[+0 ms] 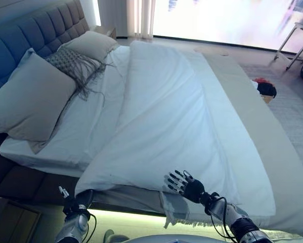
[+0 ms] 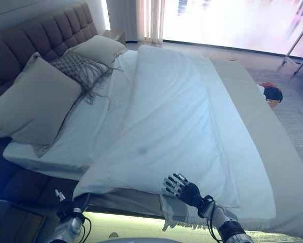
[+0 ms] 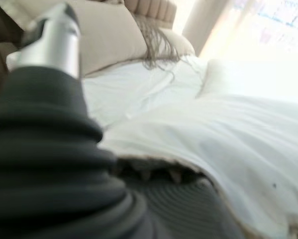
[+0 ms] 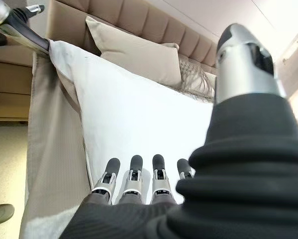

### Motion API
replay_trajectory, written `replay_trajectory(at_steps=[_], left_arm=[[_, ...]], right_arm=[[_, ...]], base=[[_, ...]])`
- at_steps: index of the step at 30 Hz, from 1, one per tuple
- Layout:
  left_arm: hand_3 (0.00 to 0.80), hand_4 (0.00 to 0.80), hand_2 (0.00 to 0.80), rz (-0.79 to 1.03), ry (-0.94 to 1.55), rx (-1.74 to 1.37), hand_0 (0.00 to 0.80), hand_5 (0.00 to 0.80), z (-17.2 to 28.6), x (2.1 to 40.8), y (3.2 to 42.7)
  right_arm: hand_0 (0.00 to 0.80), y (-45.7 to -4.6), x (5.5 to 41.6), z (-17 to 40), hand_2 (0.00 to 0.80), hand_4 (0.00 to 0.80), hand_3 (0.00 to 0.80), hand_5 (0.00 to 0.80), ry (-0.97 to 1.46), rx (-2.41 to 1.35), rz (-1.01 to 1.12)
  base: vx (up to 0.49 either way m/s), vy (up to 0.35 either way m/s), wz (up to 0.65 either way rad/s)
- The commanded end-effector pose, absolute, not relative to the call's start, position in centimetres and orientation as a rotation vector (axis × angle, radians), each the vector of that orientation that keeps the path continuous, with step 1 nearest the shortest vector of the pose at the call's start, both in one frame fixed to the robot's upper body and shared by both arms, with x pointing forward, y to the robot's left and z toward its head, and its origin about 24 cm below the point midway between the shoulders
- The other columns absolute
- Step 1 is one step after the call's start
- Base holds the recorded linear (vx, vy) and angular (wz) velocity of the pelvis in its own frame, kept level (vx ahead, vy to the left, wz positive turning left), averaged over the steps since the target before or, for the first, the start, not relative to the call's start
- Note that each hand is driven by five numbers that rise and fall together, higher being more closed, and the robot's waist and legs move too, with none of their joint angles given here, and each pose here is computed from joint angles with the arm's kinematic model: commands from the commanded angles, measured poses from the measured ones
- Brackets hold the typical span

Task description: Make the bed neatly

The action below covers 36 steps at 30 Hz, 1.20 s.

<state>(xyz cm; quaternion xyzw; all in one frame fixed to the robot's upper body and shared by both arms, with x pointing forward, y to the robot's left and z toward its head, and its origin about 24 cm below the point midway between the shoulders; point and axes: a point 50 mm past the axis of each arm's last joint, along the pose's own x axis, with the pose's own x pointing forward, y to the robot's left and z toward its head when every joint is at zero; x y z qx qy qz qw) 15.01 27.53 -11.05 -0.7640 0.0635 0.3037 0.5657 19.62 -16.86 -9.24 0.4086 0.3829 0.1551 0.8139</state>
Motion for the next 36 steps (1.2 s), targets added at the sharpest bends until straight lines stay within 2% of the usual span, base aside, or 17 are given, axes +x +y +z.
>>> replay_trajectory(at_steps=[1, 6, 12, 15, 21, 26, 31, 36], left_arm=[[0.000, 0.000, 0.000, 0.981, -0.940, -1.196, 0.000, 0.000, 7.4, 5.5, 51.3], [0.000, 0.000, 0.000, 1.021, -0.979, -1.180, 0.000, 0.000, 10.6, 3.5, 53.0], [0.000, 0.000, 0.000, 0.978, -0.873, -1.243, 0.000, 0.000, 13.3, 3.8, 53.9], [0.000, 0.000, 0.000, 0.955, -0.746, -1.315, 0.000, 0.000, 12.1, 4.8, 53.3], [0.000, 0.000, 0.000, 0.920, -0.511, -1.449, 0.000, 0.000, 6.3, 6.6, 50.4], [0.000, 0.000, 0.000, 0.832, -0.381, -1.522, 0.000, 0.000, 3.3, 10.1, 47.9], [0.000, 0.000, 0.000, 0.678, -0.308, -1.517, 0.000, 0.000, 4.5, 16.3, 46.2], [0.000, 0.000, 0.000, 0.578, -0.307, -1.499, 0.000, 0.000, 6.9, 20.8, 45.2]], right_arm=[[0.000, -19.9, 19.7, -9.5, 0.000, 0.000, 0.000, 0.000, 0.790, 0.859, 0.242], [0.000, -20.7, 19.1, -9.9, 0.000, 0.000, 0.000, 0.000, 0.822, 0.842, 0.221], [0.000, -21.6, 18.4, -10.4, 0.000, 0.000, 0.000, 0.000, 0.846, 0.828, 0.204], [0.000, -21.9, 18.2, -10.6, 0.000, 0.000, 0.000, 0.000, 0.860, 0.808, 0.201], [0.000, -22.3, 18.9, -10.3, 0.000, 0.000, 0.000, 0.000, 0.832, 0.777, 0.206], [0.000, -22.1, 20.4, -9.5, 0.000, 0.000, 0.000, 0.000, 0.728, 0.813, 0.204], [0.000, -23.0, 21.3, -8.5, 0.000, 0.000, 0.000, 0.000, 0.639, 0.827, 0.130], [0.000, -29.1, 19.2, -8.2, 0.000, 0.000, 0.000, 0.000, 0.563, 0.879, -0.121]], base=[[0.001, 0.123, -0.12], [-0.001, 0.121, -0.11], [-0.003, 0.106, -0.02], [-0.036, 0.112, 0.01], [-0.077, 0.050, 0.20], [-0.127, -0.069, 0.40], [-0.081, -0.186, 1.03], [-0.126, 0.049, 1.06]])
